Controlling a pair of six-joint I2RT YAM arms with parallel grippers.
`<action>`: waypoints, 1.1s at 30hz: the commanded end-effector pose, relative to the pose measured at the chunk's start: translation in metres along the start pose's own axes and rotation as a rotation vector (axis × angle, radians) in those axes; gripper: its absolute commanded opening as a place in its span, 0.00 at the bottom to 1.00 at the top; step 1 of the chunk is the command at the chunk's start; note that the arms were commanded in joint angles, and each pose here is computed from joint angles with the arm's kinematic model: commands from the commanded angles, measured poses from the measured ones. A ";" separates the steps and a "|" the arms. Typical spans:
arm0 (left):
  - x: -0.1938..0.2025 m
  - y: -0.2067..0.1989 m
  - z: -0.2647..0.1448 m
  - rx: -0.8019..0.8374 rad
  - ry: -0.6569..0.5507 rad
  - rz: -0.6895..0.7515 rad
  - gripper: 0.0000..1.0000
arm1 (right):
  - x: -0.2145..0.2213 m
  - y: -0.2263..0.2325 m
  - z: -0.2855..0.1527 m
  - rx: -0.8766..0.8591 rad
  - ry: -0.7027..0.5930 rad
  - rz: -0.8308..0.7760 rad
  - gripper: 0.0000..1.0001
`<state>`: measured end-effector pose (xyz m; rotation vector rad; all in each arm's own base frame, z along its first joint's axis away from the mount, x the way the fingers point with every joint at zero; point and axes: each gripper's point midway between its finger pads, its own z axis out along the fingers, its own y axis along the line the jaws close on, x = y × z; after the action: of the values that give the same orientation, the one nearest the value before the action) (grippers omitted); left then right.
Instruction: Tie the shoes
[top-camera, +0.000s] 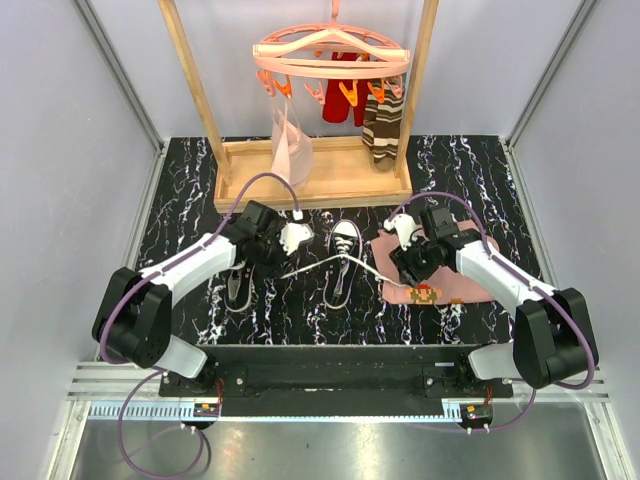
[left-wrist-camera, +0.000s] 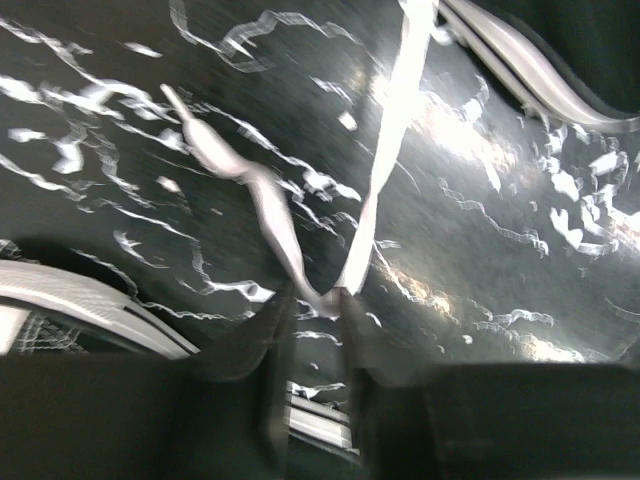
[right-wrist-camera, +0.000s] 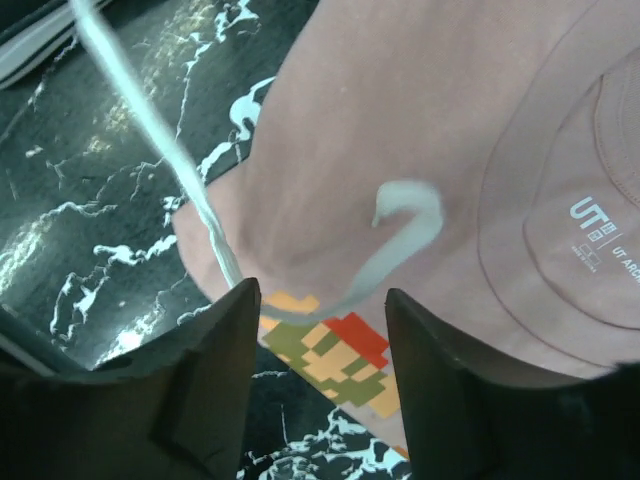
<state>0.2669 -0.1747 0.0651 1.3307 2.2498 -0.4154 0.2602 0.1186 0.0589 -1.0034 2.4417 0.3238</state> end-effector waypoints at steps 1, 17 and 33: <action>0.003 0.001 -0.012 0.028 0.016 0.019 0.38 | -0.011 0.005 -0.027 -0.030 -0.018 -0.046 0.72; -0.039 0.013 0.009 0.137 -0.125 0.206 0.54 | -0.006 -0.046 -0.018 -0.061 0.044 -0.055 0.71; -0.021 0.009 0.049 0.216 -0.003 0.571 0.54 | 0.008 -0.074 0.015 -0.079 0.135 -0.051 0.55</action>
<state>0.2795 -0.2021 0.0264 1.9131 1.8837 -0.5247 0.2989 0.0686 0.0365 -1.1689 2.5538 0.3616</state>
